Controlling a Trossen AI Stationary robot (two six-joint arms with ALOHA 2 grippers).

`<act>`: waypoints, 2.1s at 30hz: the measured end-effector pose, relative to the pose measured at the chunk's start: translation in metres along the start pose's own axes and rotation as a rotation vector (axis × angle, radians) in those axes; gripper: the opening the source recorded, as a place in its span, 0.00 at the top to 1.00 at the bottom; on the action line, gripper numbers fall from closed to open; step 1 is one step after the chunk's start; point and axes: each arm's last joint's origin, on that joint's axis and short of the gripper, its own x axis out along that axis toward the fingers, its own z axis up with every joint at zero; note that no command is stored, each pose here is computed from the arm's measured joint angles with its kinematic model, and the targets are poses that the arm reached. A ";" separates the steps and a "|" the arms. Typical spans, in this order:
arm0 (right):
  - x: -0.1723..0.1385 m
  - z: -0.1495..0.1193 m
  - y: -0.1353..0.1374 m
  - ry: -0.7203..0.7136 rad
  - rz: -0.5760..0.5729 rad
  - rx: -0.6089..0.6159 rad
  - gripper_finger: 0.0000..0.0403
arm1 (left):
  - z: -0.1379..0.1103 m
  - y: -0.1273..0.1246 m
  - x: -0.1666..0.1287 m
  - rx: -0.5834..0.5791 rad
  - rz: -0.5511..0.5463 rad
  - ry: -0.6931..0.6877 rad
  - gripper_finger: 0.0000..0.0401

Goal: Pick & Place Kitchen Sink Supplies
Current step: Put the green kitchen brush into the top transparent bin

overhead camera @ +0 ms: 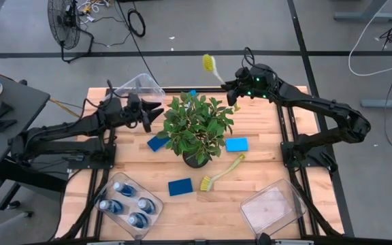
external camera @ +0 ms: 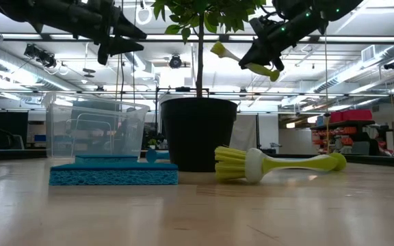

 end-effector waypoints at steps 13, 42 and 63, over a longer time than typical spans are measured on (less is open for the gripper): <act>-0.001 0.012 -0.006 -0.113 -0.001 0.027 0.90 | 0.057 0.002 -0.007 0.064 0.086 -0.057 0.56; 0.067 0.021 -0.014 -0.257 0.227 0.133 0.90 | 0.063 0.041 0.028 0.006 0.141 -0.111 0.56; 0.132 0.071 0.007 -0.237 0.480 0.028 0.90 | 0.080 0.052 0.022 0.019 0.087 -0.233 0.56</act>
